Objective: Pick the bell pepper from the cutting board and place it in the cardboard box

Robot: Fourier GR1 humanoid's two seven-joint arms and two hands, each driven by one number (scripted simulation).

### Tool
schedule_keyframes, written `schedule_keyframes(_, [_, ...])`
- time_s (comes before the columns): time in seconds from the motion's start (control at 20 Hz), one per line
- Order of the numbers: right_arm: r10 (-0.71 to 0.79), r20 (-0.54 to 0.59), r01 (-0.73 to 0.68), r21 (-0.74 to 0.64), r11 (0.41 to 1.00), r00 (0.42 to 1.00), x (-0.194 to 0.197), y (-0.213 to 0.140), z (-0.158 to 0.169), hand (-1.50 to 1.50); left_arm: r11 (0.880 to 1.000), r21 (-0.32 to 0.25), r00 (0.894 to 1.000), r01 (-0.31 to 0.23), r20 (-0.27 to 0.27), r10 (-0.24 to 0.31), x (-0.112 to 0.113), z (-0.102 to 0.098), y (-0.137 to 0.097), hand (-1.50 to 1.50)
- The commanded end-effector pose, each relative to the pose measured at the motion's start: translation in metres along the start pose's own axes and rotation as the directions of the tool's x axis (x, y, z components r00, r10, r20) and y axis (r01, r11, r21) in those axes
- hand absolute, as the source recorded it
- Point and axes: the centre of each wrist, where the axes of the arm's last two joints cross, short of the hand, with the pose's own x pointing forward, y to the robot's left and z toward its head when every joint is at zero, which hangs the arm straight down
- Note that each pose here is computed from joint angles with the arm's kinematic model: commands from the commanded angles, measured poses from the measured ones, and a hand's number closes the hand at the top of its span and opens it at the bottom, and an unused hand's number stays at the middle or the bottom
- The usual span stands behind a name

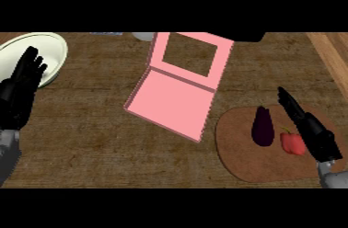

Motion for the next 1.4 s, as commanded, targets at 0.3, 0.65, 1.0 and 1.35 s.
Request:
schedule_keyframes(0.3, [-0.153,0.387,0.363,-0.560,0.744,0.909,0.045,-0.009,-0.006,-1.50,0.977,-0.212,1.000,0.006,-0.022,-0.011,-0.018,0.023,-0.043,0.00])
schedule_keyframes(0.65, [0.602,-0.275,-0.640,-0.533,0.553,0.750,-0.069,0.000,0.097,-1.50,0.917,-0.398,1.000,0.010,0.025,-0.001,-0.015,0.042,-0.097,0.00])
schedule_keyframes(1.0, [0.651,-0.388,-0.745,-0.491,0.452,0.652,-0.022,0.013,0.141,-1.50,0.921,-0.389,0.999,0.036,0.037,-0.023,-0.025,0.043,-0.098,0.00])
schedule_keyframes(1.35, [0.593,-0.467,-0.745,-0.277,0.607,0.656,0.054,0.044,0.168,-1.50,0.903,-0.429,0.999,0.011,0.040,0.007,-0.019,0.043,-0.113,0.00])
